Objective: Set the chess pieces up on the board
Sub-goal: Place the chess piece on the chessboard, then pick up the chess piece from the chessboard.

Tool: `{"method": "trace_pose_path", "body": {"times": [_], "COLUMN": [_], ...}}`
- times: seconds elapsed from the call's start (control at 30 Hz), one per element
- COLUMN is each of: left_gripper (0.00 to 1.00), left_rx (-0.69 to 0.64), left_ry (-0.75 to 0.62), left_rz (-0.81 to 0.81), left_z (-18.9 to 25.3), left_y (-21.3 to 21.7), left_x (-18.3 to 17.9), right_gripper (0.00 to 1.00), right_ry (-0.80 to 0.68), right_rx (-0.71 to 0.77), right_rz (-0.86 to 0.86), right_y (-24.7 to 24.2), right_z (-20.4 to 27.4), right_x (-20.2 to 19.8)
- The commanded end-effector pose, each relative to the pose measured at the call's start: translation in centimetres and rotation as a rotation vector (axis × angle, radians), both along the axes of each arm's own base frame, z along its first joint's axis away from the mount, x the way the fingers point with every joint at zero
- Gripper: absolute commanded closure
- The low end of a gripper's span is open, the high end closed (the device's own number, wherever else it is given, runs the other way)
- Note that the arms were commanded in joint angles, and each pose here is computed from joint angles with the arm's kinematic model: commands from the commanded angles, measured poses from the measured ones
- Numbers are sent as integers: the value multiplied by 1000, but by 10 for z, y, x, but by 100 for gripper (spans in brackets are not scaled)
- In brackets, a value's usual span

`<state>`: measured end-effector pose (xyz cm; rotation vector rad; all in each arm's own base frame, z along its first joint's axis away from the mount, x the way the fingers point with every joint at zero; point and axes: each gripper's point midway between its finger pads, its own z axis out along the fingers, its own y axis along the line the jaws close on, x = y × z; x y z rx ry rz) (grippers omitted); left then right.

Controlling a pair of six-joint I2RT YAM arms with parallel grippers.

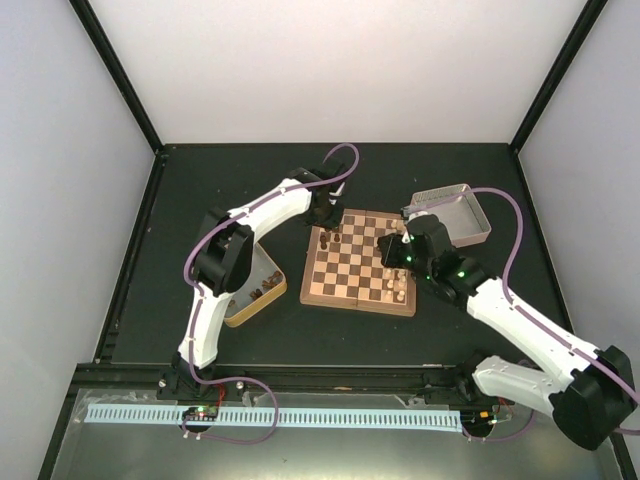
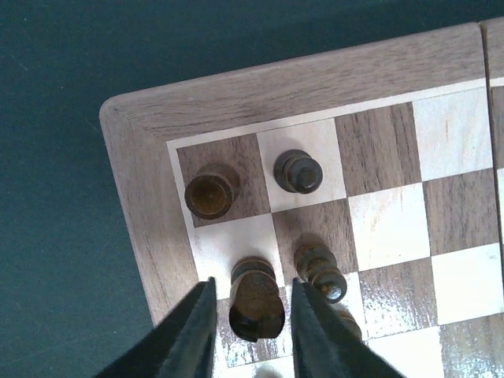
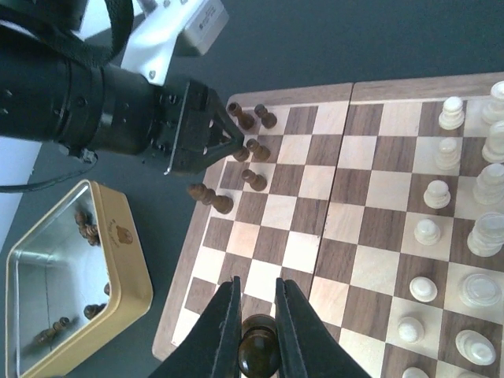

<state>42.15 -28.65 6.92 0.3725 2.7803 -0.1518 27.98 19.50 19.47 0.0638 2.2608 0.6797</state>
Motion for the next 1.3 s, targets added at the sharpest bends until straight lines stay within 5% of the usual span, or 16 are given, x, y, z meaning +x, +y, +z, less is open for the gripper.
{"method": "trace_pose_path", "body": {"times": [0.0, 0.2, 0.73, 1.27], "left_gripper": [65, 51, 57, 57], "left_rx": [-26, -86, -191, -208], "left_ry": [-3, -17, -125, -148], "left_rz": [1, 15, 155, 145], "left_z": [3, 28, 85, 101], "left_y": [-3, -3, 58, 77], "left_x": [6, 5, -23, -45], "right_gripper": [91, 91, 88, 64], "right_ry": [-10, 15, 70, 209], "right_rx": [-26, -125, -541, -577], "right_rz": [68, 149, 379, 462], "right_y": [11, 22, 75, 85], "right_z": [-4, -27, -109, -120], "right_x": [4, 7, -1, -11]}}
